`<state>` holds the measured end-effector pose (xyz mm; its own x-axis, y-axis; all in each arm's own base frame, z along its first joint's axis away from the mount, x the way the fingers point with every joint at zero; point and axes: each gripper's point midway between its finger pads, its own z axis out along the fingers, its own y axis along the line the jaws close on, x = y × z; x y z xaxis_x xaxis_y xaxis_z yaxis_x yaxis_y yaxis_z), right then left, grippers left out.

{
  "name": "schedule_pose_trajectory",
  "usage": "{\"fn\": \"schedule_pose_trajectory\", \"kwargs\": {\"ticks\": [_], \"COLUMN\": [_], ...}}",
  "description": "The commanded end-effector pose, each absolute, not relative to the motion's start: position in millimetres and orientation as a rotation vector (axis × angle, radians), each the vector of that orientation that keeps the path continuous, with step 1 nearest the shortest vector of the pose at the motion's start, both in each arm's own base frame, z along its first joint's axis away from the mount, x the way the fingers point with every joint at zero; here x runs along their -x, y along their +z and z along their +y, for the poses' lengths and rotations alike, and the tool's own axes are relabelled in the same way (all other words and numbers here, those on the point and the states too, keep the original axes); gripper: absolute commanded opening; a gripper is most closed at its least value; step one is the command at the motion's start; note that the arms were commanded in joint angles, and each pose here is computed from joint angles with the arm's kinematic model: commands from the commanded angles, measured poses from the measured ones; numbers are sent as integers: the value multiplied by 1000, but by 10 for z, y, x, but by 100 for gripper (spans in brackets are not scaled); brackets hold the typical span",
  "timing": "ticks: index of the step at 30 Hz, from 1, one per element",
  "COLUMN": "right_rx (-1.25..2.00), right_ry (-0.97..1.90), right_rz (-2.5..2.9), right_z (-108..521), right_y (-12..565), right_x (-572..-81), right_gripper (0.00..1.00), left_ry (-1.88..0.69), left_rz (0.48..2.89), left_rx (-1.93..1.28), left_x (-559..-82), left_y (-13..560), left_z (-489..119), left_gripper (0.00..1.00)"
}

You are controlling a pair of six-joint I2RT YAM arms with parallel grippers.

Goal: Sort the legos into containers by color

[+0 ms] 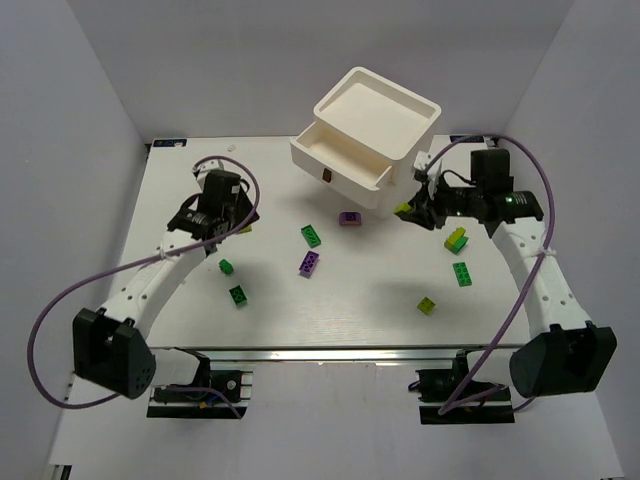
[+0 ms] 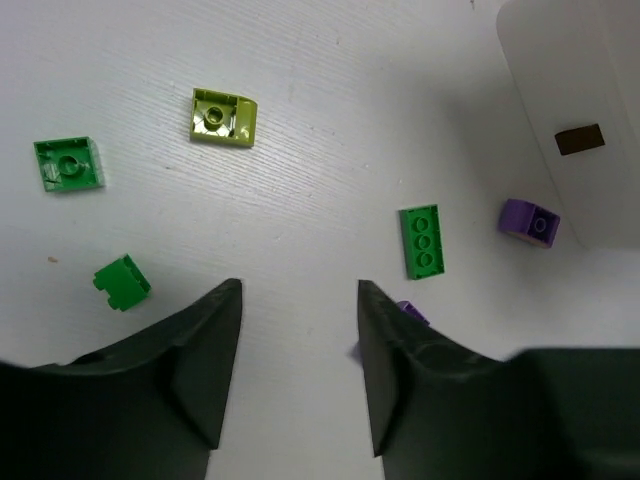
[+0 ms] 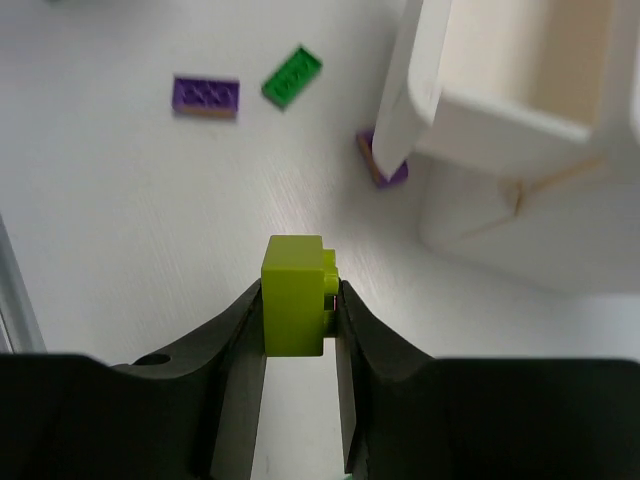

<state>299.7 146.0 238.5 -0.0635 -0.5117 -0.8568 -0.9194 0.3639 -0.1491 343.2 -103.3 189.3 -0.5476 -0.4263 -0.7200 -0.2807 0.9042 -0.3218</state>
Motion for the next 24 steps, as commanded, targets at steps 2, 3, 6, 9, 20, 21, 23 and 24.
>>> {"fn": "schedule_pose_trajectory", "kwargs": {"ticks": [2,3,6,9,20,21,23,24], "right_rx": [1225,1168,1094,1028,1018,1010,989,969], "right_ry": [750,765,754,778,670,658,643,631], "right_rz": [1554,1559,1538,1568,1707,1719,1723,1719], "right_z": [1828,1876,2101,2334,2723,2725,2726,2718], "right_y": [2997,3167,3366,3500,3187,3169,3169,3215], "right_x": [-3164,-3235,-3526,-3817,-4531,-4558,-4634,-4666], "right_gripper": [0,0,0,3,51,58,59,60], "left_ry": [-293,-282,-253,-256,-390,-392,-397,-391], "left_rz": [2260,2297,2364,2401,2397,2399,2410,2412], "left_rx": [504,509,521,553,777,803,882,916], "left_x": [-3650,-3654,-3724,-3726,-3703,-3705,-3743,-3758], "left_y": [2022,1976,1832,1683,1413,1386,1273,1233], "left_z": [-1135,-1101,-1027,-952,-903,-909,-894,-859], "left_gripper": [68,76,84,86,88,89,89,88]}}
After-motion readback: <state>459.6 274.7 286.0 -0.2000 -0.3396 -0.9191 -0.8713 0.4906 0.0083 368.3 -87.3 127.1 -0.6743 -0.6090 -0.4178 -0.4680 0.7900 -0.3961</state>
